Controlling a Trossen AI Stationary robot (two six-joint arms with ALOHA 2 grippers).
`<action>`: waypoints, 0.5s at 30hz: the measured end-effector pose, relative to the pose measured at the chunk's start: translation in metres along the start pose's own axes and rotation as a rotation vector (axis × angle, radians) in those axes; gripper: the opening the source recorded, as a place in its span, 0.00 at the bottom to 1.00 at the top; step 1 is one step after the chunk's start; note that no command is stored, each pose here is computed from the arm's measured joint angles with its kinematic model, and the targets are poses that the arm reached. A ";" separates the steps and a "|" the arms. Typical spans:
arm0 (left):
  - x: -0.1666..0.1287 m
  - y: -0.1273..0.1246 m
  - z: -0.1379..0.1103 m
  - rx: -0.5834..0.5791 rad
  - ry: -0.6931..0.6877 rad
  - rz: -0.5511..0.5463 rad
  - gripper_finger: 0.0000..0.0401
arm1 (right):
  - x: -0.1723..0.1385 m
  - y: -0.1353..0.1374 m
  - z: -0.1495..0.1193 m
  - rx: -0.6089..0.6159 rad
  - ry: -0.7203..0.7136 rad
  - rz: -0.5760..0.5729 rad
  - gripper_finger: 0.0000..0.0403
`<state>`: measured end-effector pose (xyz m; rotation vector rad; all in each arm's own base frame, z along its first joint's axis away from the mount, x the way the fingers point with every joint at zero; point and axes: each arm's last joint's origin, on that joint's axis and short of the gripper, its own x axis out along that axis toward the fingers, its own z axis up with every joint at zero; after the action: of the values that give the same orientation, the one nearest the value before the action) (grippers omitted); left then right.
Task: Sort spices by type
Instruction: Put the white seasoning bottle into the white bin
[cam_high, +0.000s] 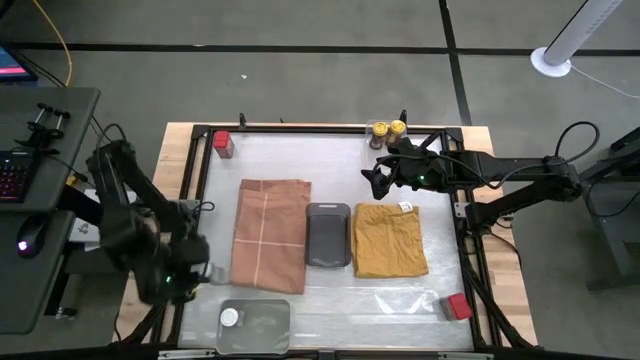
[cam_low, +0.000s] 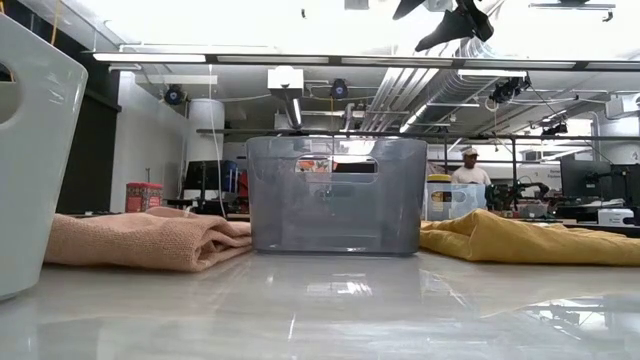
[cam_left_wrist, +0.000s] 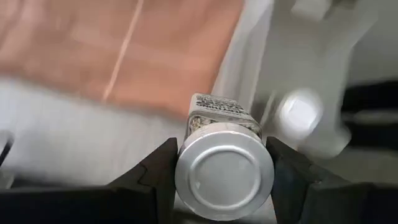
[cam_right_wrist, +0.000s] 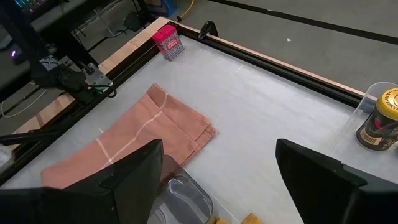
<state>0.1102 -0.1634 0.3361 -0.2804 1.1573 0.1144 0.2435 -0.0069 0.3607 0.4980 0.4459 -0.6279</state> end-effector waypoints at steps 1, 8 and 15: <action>0.000 0.000 0.007 0.014 -0.031 -0.026 0.40 | 0.000 0.000 0.000 0.002 0.000 0.000 0.76; 0.039 -0.031 0.058 0.267 -0.100 -0.178 0.40 | 0.000 0.000 0.000 0.002 0.001 0.000 0.76; 0.083 -0.052 0.076 0.362 0.022 -0.135 0.40 | 0.000 0.000 -0.001 -0.001 0.006 -0.004 0.76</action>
<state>0.2230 -0.1973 0.2969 -0.0381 1.1546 -0.2163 0.2430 -0.0069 0.3601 0.4979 0.4530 -0.6300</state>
